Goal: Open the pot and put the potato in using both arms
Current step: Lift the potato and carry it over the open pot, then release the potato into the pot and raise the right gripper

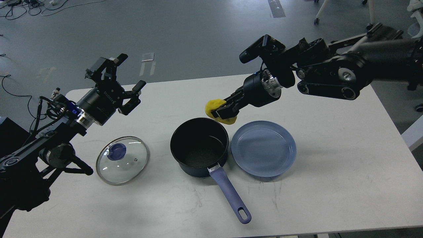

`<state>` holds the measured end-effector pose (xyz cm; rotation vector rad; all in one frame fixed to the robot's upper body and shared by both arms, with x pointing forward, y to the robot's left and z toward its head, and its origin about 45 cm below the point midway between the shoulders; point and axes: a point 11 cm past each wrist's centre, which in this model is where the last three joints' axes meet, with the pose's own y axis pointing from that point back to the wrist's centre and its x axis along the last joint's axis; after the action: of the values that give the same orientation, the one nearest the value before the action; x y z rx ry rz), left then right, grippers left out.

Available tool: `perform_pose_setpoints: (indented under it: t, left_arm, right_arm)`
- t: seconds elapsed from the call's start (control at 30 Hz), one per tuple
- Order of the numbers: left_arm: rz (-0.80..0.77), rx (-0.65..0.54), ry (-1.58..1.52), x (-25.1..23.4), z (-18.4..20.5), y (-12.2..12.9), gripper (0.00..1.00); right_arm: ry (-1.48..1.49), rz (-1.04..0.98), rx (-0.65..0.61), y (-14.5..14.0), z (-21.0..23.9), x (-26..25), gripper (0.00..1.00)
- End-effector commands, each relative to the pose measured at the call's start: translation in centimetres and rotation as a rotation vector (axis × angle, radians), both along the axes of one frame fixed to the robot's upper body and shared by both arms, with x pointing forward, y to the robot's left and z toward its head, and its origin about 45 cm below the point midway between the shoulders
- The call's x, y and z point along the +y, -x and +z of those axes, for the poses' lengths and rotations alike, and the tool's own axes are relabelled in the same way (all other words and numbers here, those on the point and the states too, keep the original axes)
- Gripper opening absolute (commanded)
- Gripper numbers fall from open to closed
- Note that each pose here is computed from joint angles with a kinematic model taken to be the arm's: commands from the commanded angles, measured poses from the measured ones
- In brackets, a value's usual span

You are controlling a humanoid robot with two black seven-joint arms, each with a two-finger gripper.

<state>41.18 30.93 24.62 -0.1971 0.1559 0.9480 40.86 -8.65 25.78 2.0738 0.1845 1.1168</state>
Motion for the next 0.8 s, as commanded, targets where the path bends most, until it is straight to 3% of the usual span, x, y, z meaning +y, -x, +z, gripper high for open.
perform_pose_setpoints:
  t: [0.0, 0.17, 0.27, 0.3, 0.37, 0.5, 0.53, 0.57, 0.77]
  left_arm:
    - [0.001, -0.001, 0.001, 0.0, 0.0, 0.0, 0.98]
    - [-0.001, 0.000, 0.001, 0.0, 0.0, 0.0, 0.98]
    - [-0.001, 0.000, 0.001, 0.0, 0.0, 0.0, 0.98]
    - [-0.001, -0.001, 0.002, 0.0, 0.0, 0.0, 0.98]
    - [-0.001, 0.000, 0.001, 0.0, 0.0, 0.0, 0.98]
    - [-0.003, 0.000, 0.001, -0.1, 0.0, 0.0, 0.98]
    - [-0.003, -0.002, 0.003, -0.1, 0.1, 0.0, 0.98]
    - [-0.009, -0.002, 0.006, -0.3, 0.1, 0.1, 0.98]
    - [-0.011, -0.002, 0.008, -0.4, 0.2, 0.1, 0.98]
  right_arm:
    - [-0.045, -0.004, 0.077, 1.6, -2.6, 1.6, 0.13]
    - [-0.070, -0.003, 0.100, 2.7, -4.7, 2.1, 0.13]
    - [-0.069, -0.010, 0.101, 2.6, -5.2, 2.0, 0.23]
    - [-0.070, -0.009, 0.103, 2.7, -5.3, 2.1, 0.26]
    - [-0.076, -0.013, 0.093, 2.5, -5.2, 2.0, 0.57]
    - [-0.075, -0.020, 0.085, 2.2, -5.1, 1.8, 0.68]
    - [-0.075, -0.022, 0.084, 2.2, -5.1, 1.7, 0.76]
    - [-0.072, -0.022, 0.082, 2.1, -5.1, 1.6, 0.93]
    - [-0.076, -0.047, 0.053, 1.1, -3.9, 0.6, 0.99]
